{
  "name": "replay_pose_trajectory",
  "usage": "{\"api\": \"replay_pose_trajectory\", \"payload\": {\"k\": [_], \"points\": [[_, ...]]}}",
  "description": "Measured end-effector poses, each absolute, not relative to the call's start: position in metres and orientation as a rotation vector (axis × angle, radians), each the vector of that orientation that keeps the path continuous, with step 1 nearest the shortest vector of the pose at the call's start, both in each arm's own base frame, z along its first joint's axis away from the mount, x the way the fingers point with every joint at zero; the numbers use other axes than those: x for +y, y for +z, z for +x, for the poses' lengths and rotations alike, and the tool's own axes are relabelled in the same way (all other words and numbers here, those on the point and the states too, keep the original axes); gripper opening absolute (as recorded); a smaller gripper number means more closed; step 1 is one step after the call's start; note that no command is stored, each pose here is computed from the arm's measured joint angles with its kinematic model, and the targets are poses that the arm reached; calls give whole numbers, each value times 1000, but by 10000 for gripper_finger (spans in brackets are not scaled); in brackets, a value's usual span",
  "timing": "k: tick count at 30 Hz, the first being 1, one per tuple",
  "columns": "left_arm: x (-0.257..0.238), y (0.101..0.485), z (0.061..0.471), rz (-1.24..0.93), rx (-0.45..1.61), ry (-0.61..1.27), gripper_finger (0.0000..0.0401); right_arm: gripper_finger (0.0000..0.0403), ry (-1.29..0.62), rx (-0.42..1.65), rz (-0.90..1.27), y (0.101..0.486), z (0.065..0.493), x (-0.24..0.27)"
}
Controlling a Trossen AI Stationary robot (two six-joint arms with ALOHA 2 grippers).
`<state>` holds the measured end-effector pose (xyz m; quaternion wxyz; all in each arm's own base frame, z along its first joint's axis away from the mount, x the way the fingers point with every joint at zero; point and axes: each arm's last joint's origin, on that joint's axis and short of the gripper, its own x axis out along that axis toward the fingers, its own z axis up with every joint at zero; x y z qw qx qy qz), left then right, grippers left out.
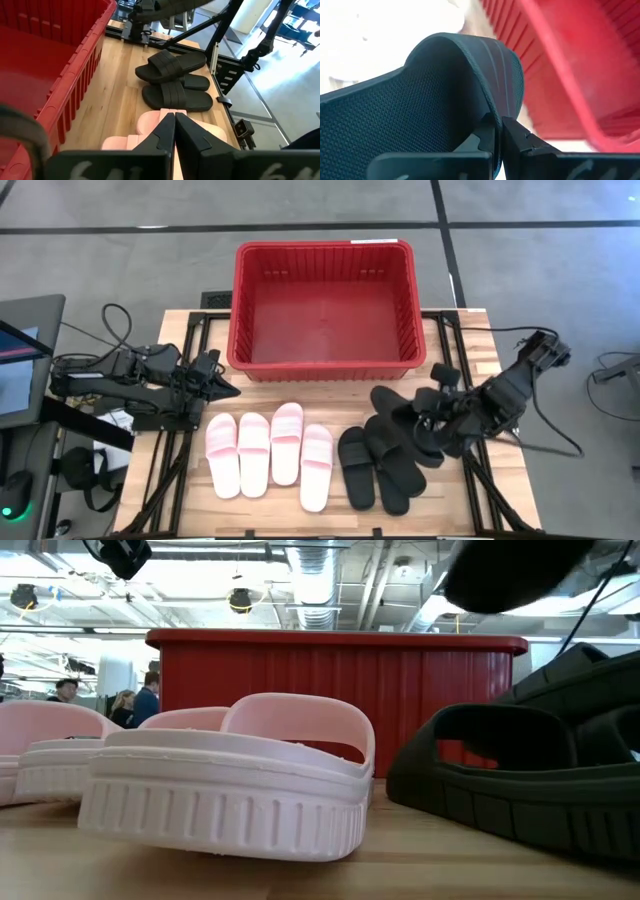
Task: Pick and place slides into bin
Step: Put the black slide into the red container
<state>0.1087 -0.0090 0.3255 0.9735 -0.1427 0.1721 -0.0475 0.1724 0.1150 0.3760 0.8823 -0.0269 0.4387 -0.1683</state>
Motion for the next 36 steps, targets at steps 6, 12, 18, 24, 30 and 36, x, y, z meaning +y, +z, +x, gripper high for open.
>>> {"api": "replay_pose_trajectory", "payload": {"k": [6, 12, 18, 24, 30, 36], "points": [[-9, 326, 109, -286, 346, -88, 0, 1, -396, 892, -109, 396, 183, 90], [-9, 326, 109, -271, 344, -80, 0, 1, -449, 911, -161, 408, 192, 61], [-8, 326, 109, -266, 340, -57, 0, 1, -490, 919, -192, 418, 198, 36], [-7, 326, 109, -261, 336, -25, 0, 1, -536, 939, -224, 422, 204, 8], [-6, 326, 109, -257, 332, -4, 0, 1, -561, 928, -248, 427, 212, -29], [-6, 326, 109, -258, 323, -4, 0, 1, -564, 945, -308, 425, 224, -69]]}}
